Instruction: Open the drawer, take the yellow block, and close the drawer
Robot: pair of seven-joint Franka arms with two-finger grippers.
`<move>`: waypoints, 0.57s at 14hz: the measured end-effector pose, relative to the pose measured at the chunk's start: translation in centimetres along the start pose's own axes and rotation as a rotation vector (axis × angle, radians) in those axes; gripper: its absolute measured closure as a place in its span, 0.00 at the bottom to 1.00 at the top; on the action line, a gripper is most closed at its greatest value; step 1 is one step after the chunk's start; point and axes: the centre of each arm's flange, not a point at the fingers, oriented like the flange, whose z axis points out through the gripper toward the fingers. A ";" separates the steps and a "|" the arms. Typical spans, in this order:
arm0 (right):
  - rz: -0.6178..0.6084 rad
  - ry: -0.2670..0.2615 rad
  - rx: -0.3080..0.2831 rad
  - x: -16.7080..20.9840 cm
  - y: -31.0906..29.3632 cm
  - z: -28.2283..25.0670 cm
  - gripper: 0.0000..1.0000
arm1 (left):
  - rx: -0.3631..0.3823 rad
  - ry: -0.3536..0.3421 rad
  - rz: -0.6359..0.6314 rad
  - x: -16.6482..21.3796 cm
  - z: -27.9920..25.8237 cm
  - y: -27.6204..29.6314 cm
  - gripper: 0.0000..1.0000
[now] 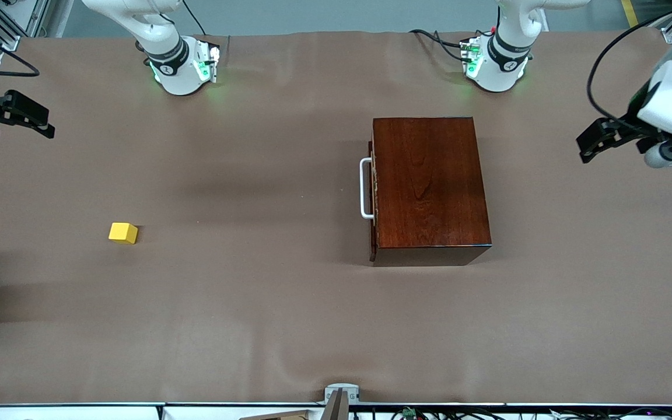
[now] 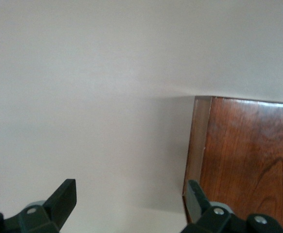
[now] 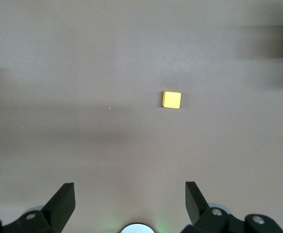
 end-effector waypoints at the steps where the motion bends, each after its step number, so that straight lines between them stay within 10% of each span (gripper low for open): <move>1: 0.000 0.000 0.000 0.0 0.0 0.0 0.00 | -0.028 -0.010 0.029 -0.1 0.1 -1.2 0.00; 8: 0.000 0.000 0.000 0.0 0.0 0.0 0.00 | -0.053 -0.024 0.095 -1.6 -0.3 -2.0 0.00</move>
